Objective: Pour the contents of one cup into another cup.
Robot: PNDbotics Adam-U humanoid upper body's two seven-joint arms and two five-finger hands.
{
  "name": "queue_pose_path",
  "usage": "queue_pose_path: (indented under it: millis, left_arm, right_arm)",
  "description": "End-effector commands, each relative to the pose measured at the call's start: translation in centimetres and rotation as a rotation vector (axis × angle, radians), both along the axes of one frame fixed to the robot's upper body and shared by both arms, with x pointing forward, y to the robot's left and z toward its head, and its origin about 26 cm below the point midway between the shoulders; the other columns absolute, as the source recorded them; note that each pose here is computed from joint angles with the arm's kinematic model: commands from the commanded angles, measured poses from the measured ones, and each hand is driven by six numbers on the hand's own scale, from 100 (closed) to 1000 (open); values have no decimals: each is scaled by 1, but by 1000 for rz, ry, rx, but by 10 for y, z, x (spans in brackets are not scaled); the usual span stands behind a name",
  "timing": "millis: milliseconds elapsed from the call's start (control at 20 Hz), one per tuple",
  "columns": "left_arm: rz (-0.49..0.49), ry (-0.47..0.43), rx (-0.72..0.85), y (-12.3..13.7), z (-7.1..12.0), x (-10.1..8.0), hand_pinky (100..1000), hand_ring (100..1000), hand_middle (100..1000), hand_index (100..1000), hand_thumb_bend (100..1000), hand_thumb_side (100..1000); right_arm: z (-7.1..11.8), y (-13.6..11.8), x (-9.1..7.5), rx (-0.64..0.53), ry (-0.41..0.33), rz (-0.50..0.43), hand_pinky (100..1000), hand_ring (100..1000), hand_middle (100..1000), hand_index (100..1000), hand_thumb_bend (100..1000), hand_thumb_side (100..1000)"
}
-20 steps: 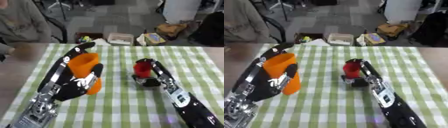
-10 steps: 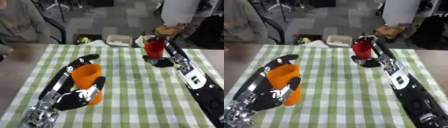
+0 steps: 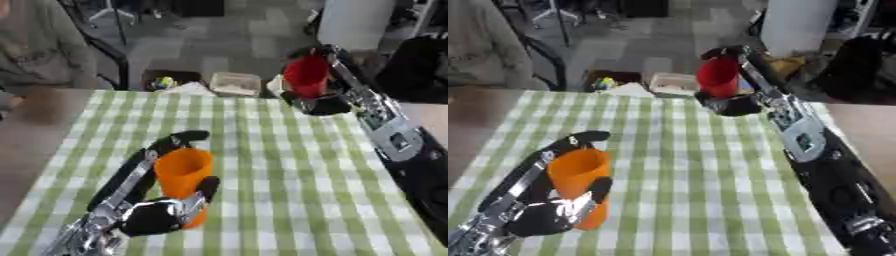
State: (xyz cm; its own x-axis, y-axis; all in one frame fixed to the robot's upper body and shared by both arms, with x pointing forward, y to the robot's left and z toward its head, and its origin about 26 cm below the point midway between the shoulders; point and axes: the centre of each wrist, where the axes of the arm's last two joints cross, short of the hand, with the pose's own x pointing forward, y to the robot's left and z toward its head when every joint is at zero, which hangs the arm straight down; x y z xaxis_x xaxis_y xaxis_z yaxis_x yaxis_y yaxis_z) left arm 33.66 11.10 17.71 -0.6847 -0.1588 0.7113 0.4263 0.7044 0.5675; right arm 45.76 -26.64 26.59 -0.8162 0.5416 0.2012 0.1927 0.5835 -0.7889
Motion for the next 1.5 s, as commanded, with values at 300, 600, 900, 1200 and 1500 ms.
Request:
queue_pose_path:
  millis: [300, 600, 900, 1200, 1500]
  left_arm:
    - [1, -38, 23, -3, 0, 6, 378, 474, 447, 871, 100, 380]
    - [3, -63, 39, -5, -1, 9, 379, 475, 448, 871, 100, 365]
    - [4, -104, 57, -10, 0, 12, 379, 475, 450, 872, 100, 340]
    - [1, -132, 76, -15, -3, 16, 380, 475, 451, 872, 100, 328]
    - [-29, -158, 91, -19, -2, 15, 381, 477, 453, 873, 100, 317]
  right_arm:
    - [40, 26, -17, -74, -102, 117, 463, 546, 279, 774, 110, 100]
    - [44, 66, -37, -203, -180, 254, 483, 549, 271, 774, 183, 100]
    - [48, 97, -48, -285, -231, 338, 507, 552, 271, 776, 129, 100]
    - [50, 121, -60, -360, -313, 404, 541, 556, 275, 777, 143, 100]
    - [53, 132, -65, -431, -398, 409, 597, 563, 293, 780, 167, 100]
